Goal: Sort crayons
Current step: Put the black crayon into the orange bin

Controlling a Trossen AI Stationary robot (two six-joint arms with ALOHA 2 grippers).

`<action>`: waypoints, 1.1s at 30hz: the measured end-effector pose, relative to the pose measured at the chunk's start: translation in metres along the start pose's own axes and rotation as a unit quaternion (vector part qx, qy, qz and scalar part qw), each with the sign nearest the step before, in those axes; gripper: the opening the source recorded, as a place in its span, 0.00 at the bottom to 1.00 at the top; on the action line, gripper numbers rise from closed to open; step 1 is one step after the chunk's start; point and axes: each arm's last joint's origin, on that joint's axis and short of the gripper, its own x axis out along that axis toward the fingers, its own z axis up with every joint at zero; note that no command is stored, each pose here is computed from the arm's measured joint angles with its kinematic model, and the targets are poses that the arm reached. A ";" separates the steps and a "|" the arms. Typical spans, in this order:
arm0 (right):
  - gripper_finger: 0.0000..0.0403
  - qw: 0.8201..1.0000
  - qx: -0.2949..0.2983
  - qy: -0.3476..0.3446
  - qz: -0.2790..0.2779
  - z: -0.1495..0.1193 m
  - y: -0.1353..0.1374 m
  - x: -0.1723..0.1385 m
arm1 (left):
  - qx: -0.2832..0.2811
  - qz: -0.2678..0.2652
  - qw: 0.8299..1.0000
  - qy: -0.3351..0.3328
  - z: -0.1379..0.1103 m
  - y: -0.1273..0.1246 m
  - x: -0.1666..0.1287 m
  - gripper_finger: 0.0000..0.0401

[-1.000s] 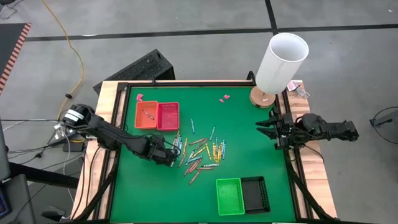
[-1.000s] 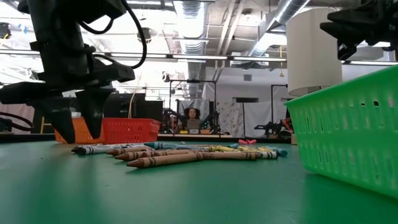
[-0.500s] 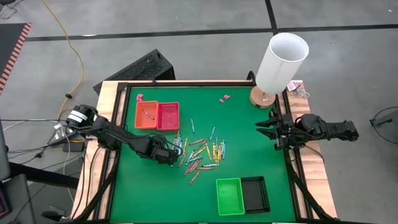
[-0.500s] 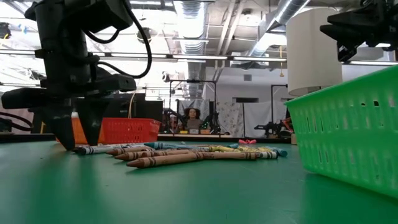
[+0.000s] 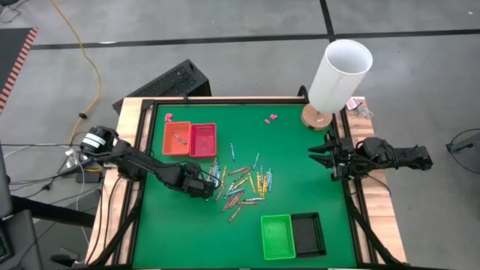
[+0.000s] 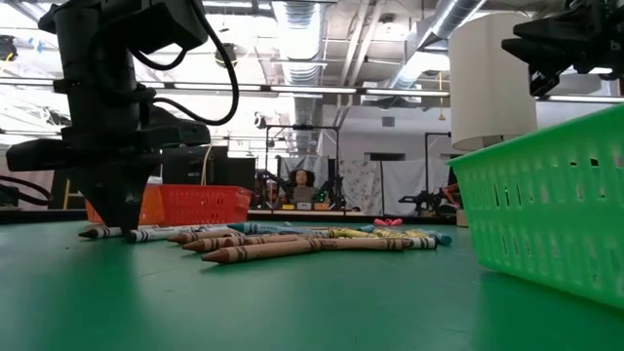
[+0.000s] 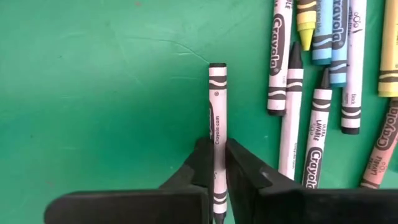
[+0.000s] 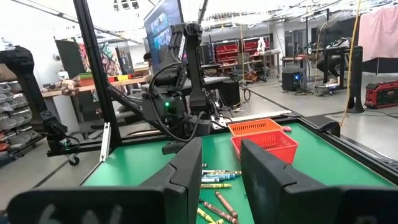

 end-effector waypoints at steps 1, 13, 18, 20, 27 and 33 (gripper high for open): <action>0.30 1.000 0.000 0.000 0.000 0.000 0.000 0.000 | 0.000 0.000 1.000 0.000 0.000 0.000 0.000 0.04; 0.30 1.000 0.000 0.000 0.000 0.000 0.000 0.000 | 0.024 -0.044 0.999 -0.006 0.003 -0.003 -0.016 0.02; 0.30 1.000 0.000 0.000 -0.001 0.000 0.000 0.000 | 0.017 -0.072 0.997 -0.017 0.007 -0.003 -0.031 0.01; 0.30 1.000 0.000 0.000 -0.001 0.000 0.000 0.000 | 0.020 -0.088 0.995 -0.028 0.009 -0.002 -0.039 0.01; 0.30 1.000 0.001 0.000 -0.003 0.000 0.000 0.000 | 0.014 -0.147 0.983 -0.113 0.027 0.006 -0.078 0.01; 0.30 1.000 0.011 -0.004 -0.026 -0.001 -0.002 0.000 | 0.001 -0.122 0.973 -0.197 0.050 0.028 -0.100 0.01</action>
